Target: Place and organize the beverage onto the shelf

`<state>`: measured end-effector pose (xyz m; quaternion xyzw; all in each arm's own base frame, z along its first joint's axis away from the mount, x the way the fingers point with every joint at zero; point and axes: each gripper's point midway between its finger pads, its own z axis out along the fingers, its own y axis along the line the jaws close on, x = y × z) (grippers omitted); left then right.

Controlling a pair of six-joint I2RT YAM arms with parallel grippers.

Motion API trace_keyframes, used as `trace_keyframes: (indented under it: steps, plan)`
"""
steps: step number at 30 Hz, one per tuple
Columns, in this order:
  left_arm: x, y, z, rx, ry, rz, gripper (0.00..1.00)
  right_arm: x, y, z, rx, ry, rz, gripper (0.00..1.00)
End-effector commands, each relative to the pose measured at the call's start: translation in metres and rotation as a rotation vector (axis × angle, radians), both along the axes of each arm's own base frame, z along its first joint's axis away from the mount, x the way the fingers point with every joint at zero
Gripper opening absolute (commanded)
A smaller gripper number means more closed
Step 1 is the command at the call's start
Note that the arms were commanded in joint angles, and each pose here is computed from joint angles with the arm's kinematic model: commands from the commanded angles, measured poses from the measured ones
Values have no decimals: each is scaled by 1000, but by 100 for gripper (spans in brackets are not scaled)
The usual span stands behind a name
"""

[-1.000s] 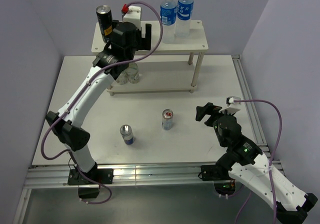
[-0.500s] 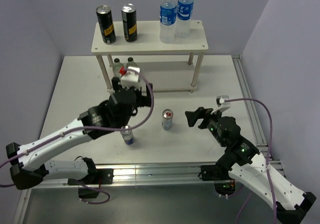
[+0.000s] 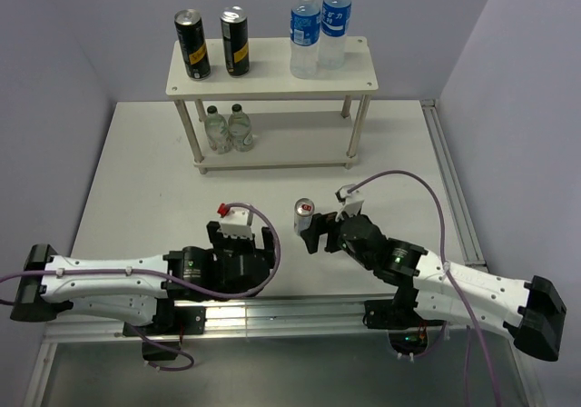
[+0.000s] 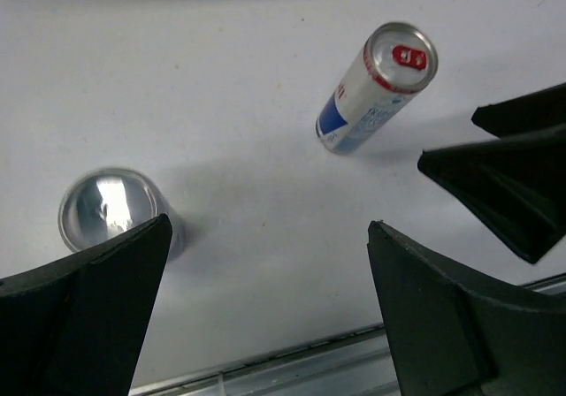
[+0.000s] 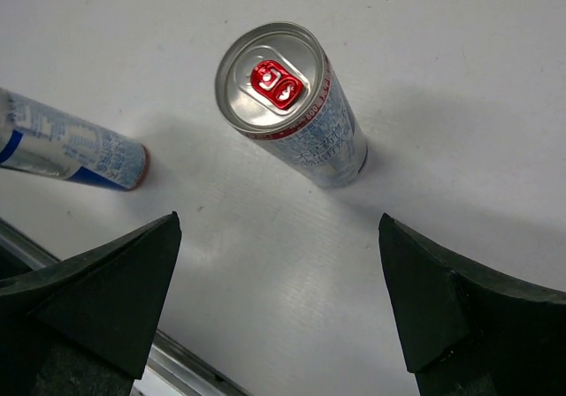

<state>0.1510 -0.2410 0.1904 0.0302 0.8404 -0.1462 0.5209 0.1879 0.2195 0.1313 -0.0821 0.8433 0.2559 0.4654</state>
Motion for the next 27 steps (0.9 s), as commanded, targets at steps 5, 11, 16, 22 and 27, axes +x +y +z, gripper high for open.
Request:
trace_keyframes:
  steps: [5,11,16,22,27]
  plan:
    - [-13,32,-50,-96,68,187,99,24,11,-4,12,-14,-109,100]
    - [-13,51,-74,-59,57,258,99,35,18,-12,3,-21,-140,100]
    - [-5,60,-85,-69,-6,329,99,44,27,-17,-6,-35,-147,100]
    - [7,53,-87,-38,-74,363,99,62,37,-14,-11,-93,-178,100]
    - [17,40,-96,-45,-84,348,99,78,50,-17,-28,-136,-190,100]
